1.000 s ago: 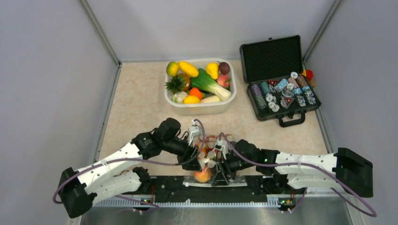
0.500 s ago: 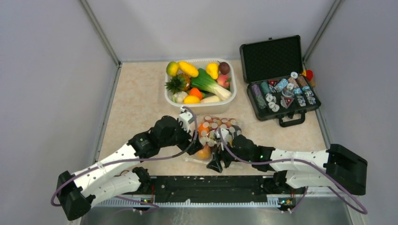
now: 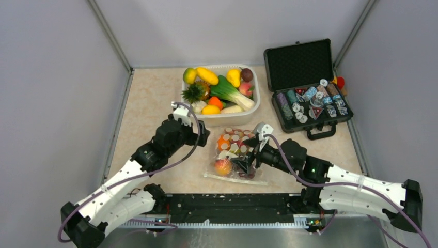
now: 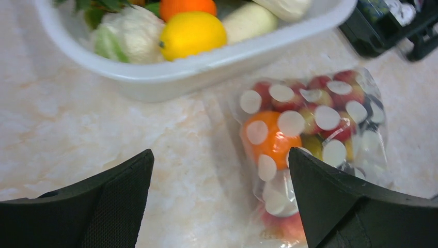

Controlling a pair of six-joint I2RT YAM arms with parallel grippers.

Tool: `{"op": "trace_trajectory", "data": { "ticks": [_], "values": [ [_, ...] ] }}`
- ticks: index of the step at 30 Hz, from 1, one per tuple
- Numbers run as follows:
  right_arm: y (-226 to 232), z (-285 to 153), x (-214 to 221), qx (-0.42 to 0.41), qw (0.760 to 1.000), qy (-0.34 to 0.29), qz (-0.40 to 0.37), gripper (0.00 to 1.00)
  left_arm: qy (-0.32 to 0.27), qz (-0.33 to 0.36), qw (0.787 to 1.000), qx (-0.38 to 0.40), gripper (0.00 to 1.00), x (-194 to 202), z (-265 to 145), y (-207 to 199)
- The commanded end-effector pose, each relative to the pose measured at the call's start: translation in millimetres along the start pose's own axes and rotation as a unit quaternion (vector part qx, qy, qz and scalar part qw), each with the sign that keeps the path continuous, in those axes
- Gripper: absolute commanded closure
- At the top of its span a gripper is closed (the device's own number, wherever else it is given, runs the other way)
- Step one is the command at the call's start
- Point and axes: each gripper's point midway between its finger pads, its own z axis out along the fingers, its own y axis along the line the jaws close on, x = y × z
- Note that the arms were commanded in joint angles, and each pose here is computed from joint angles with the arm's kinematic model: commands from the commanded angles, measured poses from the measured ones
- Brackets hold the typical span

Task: Place the food in the zip-top bag and seal the zipper
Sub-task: Reset both arms

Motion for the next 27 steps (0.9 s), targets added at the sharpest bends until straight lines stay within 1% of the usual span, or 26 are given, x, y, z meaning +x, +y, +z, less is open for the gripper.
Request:
{"op": "trace_trajectory", "data": {
  "ticks": [1, 3, 5, 7, 9, 15, 19, 21, 24, 25, 27],
  "values": [
    [-69.2, -17.6, -25.3, 0.198, 0.979, -0.037, -0.013, 0.11, -0.064, -0.038, 0.996, -0.042, 0.01, -49.7, -6.6, 24.0],
    [-86.1, -26.5, -31.8, 0.247, 0.968, -0.045, -0.011, 0.08, -0.069, -0.043, 0.995, -0.063, 0.01, -56.9, -7.6, 36.9],
    [-104.1, -37.4, -33.1, 0.292, 0.956, -0.038, -0.006, 0.07, -0.071, -0.047, 0.993, -0.083, 0.01, -63.8, -9.4, 46.3],
    [-118.9, -47.7, -33.5, 0.327, 0.944, -0.036, 0.001, 0.06, -0.062, -0.050, 0.992, -0.097, 0.01, -64.6, -8.5, 54.0],
    [-133.8, -60.6, -34.0, 0.361, 0.932, -0.039, 0.013, 0.03, -0.061, -0.053, 0.991, -0.106, 0.01, -66.7, -9.2, 60.8],
    [-172.4, -107.4, -39.3, 0.435, 0.896, -0.068, 0.055, 0.01, -0.072, -0.074, 0.986, -0.131, 0.01, -72.2, -18.6, 85.2],
    [-192.3, -130.5, -44.3, 0.465, 0.878, -0.084, 0.077, 0.01, -0.080, -0.094, 0.986, -0.114, 0.01, -77.3, -22.3, 95.6],
    [-200.7, -129.0, -41.6, 0.462, 0.879, -0.071, 0.094, 0.01, -0.083, -0.113, 0.984, -0.114, 0.01, -79.4, -23.4, 104.4],
    [-230.0, -142.2, -27.9, 0.504, 0.853, -0.026, 0.130, 0.01, -0.089, -0.150, 0.974, -0.145, 0.01, -80.8, -28.1, 125.8],
    [-237.3, -147.0, -30.1, 0.511, 0.848, -0.024, 0.138, 0.01, -0.093, -0.158, 0.971, -0.156, 0.01, -81.3, -30.0, 131.0],
    [-245.8, -153.1, -33.3, 0.513, 0.846, -0.027, 0.147, 0.01, -0.093, -0.170, 0.965, -0.179, 0.01, -79.3, -33.6, 137.6]
  ]
}}
